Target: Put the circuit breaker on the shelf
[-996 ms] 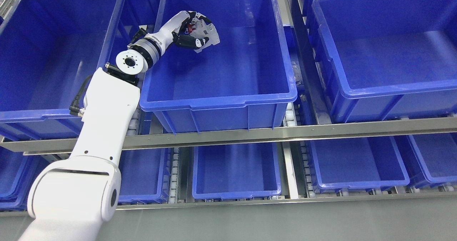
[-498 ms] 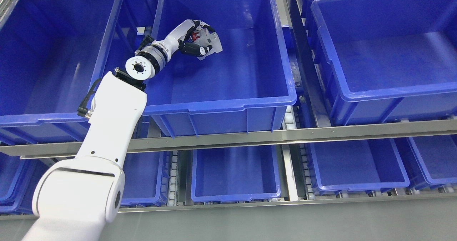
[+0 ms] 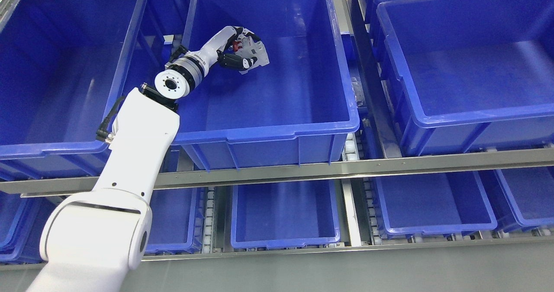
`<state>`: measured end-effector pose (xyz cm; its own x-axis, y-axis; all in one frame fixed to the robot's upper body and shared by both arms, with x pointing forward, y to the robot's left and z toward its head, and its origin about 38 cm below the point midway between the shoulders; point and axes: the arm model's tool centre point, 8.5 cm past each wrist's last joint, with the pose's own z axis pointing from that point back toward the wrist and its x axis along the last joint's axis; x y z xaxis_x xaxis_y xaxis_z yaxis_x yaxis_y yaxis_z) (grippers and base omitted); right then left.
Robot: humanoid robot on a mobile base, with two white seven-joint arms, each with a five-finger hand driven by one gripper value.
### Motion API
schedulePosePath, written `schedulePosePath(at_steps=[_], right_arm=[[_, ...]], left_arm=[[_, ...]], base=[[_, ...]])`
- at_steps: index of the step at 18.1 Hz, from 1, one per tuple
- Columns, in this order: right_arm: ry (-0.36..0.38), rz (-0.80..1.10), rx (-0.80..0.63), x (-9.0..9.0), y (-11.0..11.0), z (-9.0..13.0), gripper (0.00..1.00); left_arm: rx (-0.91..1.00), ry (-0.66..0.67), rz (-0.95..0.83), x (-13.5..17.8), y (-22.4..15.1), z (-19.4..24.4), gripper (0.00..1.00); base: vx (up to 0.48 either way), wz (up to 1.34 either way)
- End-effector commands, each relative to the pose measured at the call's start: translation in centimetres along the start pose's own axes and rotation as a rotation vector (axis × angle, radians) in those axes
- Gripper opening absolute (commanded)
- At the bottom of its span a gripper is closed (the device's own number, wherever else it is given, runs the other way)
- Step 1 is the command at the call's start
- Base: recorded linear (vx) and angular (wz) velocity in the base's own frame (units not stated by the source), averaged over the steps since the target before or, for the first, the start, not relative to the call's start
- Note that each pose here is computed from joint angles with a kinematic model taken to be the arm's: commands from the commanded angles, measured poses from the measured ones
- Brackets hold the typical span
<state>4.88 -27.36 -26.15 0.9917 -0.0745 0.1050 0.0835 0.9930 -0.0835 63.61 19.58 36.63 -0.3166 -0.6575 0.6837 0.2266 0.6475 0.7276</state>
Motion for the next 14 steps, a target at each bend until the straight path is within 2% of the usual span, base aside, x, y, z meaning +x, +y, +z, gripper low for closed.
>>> schedulePosePath(at_steps=[1,4,6,7,8,9,11,14], right_arm=[[0.003,0.003,-0.018,-0.9,-1.2,0.0,1.0],[0.003,0.003,-0.018,-0.9,-1.2,0.0,1.0],[0.003,0.003,-0.018,-0.9,-1.2,0.0,1.0],[0.002,0.003,-0.018,-0.8,-1.2,0.0,1.0],[0.002,0.003,-0.018,-0.8,-1.2,0.0,1.0],[0.002,0.003,-0.018,-0.8,-1.2,0.0,1.0],[0.003,0.003,-0.018,-0.9,-1.2,0.0,1.0],[0.003,0.003,-0.018,-0.9,-1.2,0.0,1.0]], left_arm=[[0.027,-0.012,0.021,0.2,0.5,0.0,0.68],[0.156,-0.108,0.108,2.5,4.4,0.9,0.73],[0.309,-0.184,0.226,3.6,7.7,2.1,0.85],[0.415,-0.211,0.297,3.7,9.1,2.8,0.94],[0.558,-0.238,0.396,3.2,11.1,4.1,0.99],[0.679,-0.271,0.472,2.8,13.0,5.5,0.99],[0.804,-0.334,0.521,3.7,15.7,7.8,0.99],[0.877,-0.296,0.53,4.0,17.6,11.5,0.99]], base=[[0.018,0.0],[0.02,0.0],[0.018,0.0],[0.017,0.0],[0.026,0.0],[0.026,0.0],[0.019,0.0],[0.014,0.0]])
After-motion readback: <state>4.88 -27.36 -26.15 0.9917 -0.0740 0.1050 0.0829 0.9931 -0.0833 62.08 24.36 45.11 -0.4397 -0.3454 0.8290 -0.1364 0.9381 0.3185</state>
